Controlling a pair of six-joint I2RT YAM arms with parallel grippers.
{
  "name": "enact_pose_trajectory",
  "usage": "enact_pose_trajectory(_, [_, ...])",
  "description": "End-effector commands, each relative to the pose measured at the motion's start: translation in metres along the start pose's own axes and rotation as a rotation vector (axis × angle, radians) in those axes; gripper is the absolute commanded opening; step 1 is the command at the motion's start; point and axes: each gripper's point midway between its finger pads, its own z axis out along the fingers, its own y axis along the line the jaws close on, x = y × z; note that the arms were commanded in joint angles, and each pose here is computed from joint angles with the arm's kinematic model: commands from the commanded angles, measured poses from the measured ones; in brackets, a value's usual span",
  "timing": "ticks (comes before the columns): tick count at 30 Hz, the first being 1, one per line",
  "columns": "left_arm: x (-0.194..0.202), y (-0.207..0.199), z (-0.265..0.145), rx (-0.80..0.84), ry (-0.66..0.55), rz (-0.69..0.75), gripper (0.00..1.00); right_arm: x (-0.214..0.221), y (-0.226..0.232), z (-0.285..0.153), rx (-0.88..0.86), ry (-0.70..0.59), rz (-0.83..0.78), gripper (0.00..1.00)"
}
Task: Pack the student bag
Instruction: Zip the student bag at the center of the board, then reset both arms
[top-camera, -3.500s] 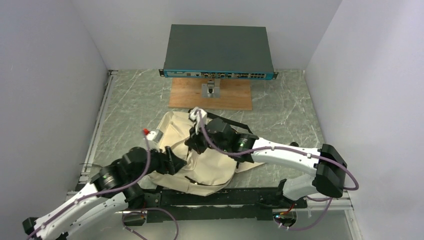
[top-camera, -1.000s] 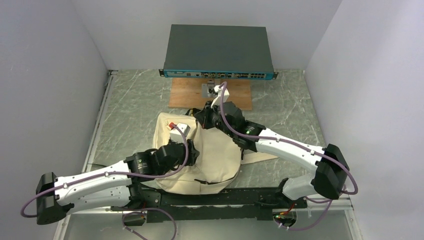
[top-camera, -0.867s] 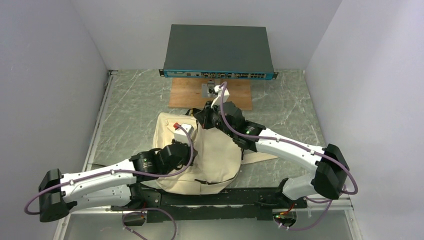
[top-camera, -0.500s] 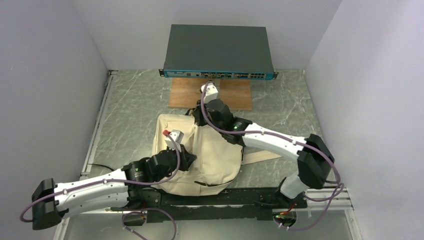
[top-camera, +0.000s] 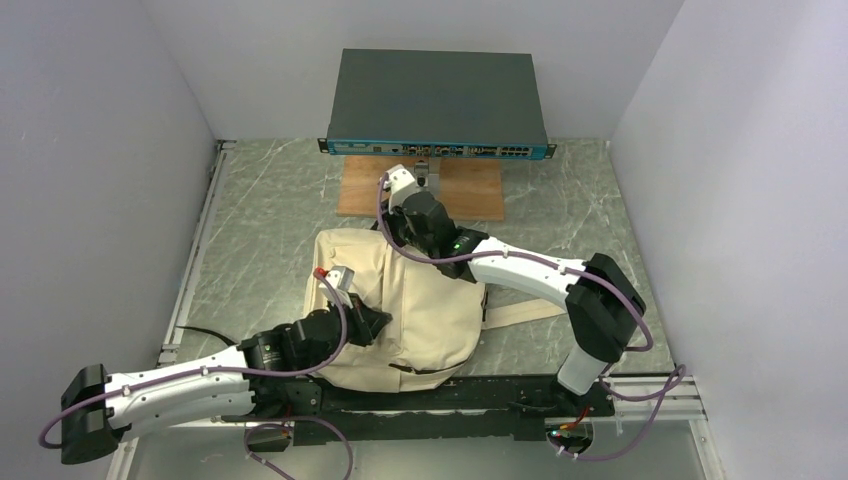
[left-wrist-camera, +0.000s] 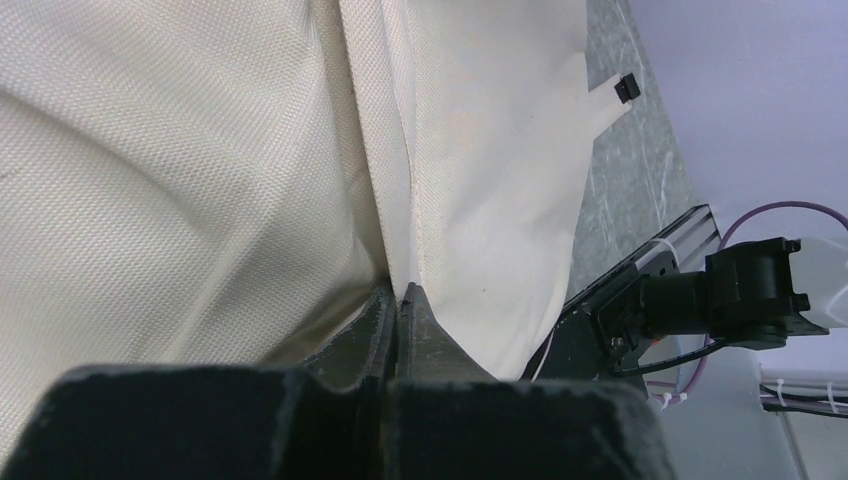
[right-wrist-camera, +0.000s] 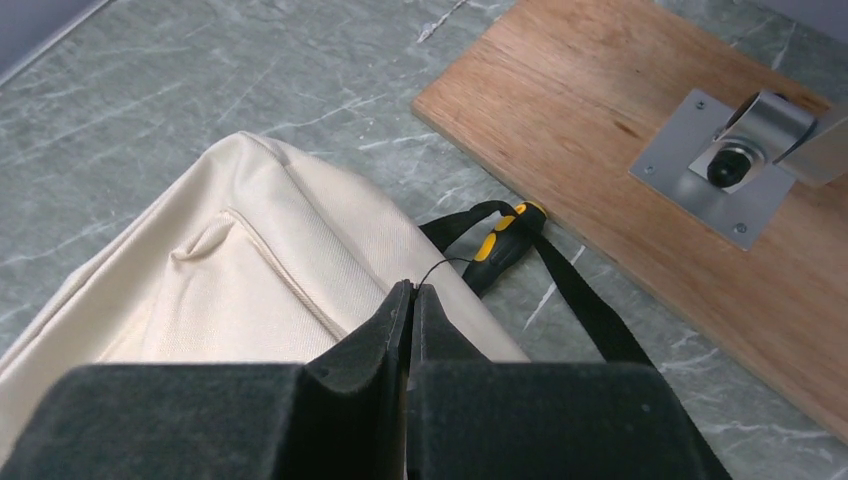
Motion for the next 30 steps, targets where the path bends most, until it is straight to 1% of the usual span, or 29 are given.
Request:
enact_pose_trajectory(1, [0.096, 0.028, -0.032, -0.003, 0.396, 0.071, 0.0, -0.097, -0.067, 0.0, 0.229, -0.301, -0.039, 0.0])
enact_pose_trajectory(6, [0.096, 0.03, -0.033, -0.013, 0.398, 0.086, 0.0, -0.085, -0.066, 0.012, 0.208, -0.253, -0.053, 0.0])
enact_pose_trajectory(8, [0.091, 0.023, -0.033, 0.004, 0.386, 0.072, 0.0, -0.079, -0.059, 0.011, 0.176, -0.177, -0.058, 0.0])
enact_pose_trajectory(9, [0.084, 0.015, -0.033, 0.028, 0.37, 0.065, 0.0, -0.075, -0.053, 0.005, 0.155, -0.117, -0.051, 0.0])
enact_pose_trajectory(10, [0.074, 0.004, -0.033, 0.056, 0.344, 0.064, 0.17, -0.074, -0.048, -0.003, 0.141, -0.063, -0.036, 0.11])
enact_pose_trajectory(11, [0.06, -0.007, -0.034, 0.081, 0.31, 0.067, 0.39, -0.069, -0.044, -0.014, 0.136, 0.0, -0.013, 0.28])
enact_pose_trajectory(12, [0.044, -0.02, -0.035, 0.106, 0.27, 0.075, 0.54, -0.066, -0.041, -0.029, 0.135, 0.056, 0.006, 0.39])
enact_pose_trajectory(13, [0.028, -0.029, -0.037, 0.12, 0.229, 0.084, 0.63, -0.065, -0.04, -0.046, 0.139, 0.083, 0.024, 0.48])
enact_pose_trajectory(14, [0.008, -0.041, -0.04, 0.135, 0.182, 0.098, 0.7, -0.065, -0.039, -0.064, 0.137, 0.085, 0.043, 0.56])
enact_pose_trajectory(15, [-0.007, -0.046, -0.042, 0.128, 0.147, 0.108, 0.73, -0.062, -0.037, -0.081, 0.118, 0.09, 0.063, 0.64])
enact_pose_trajectory(16, [-0.021, -0.049, -0.043, 0.117, 0.118, 0.121, 0.76, -0.062, -0.038, -0.099, 0.108, 0.092, 0.08, 0.7])
enact_pose_trajectory(19, [-0.064, -0.066, -0.053, 0.13, 0.039, 0.163, 0.81, -0.06, -0.047, -0.15, 0.125, 0.112, 0.094, 0.79])
enact_pose_trajectory(20, [-0.079, -0.069, -0.057, 0.121, 0.017, 0.184, 0.9, -0.062, -0.052, -0.166, 0.144, 0.108, 0.097, 0.85])
enact_pose_trajectory(21, [-0.093, -0.074, -0.062, 0.12, -0.009, 0.202, 0.97, -0.066, -0.057, -0.184, 0.164, 0.094, 0.1, 0.87])
enact_pose_trajectory(24, [-0.137, -0.085, -0.083, 0.099, -0.107, 0.27, 1.0, -0.083, -0.073, -0.234, 0.223, 0.021, 0.125, 0.92])
enact_pose_trajectory(25, [-0.152, -0.089, -0.092, 0.095, -0.142, 0.29, 1.0, -0.095, -0.077, -0.255, 0.231, -0.036, 0.15, 0.98])
enact_pose_trajectory(26, [-0.166, -0.094, -0.101, 0.098, -0.174, 0.311, 1.0, -0.105, -0.079, -0.271, 0.231, -0.078, 0.168, 0.99])
enact_pose_trajectory(28, [-0.195, -0.106, -0.123, 0.118, -0.246, 0.353, 1.0, -0.129, -0.082, -0.303, 0.218, -0.17, 0.193, 1.0])
enact_pose_trajectory(30, [-0.214, -0.109, -0.139, 0.111, -0.293, 0.371, 1.0, -0.152, -0.085, -0.336, 0.212, -0.27, 0.233, 1.0])
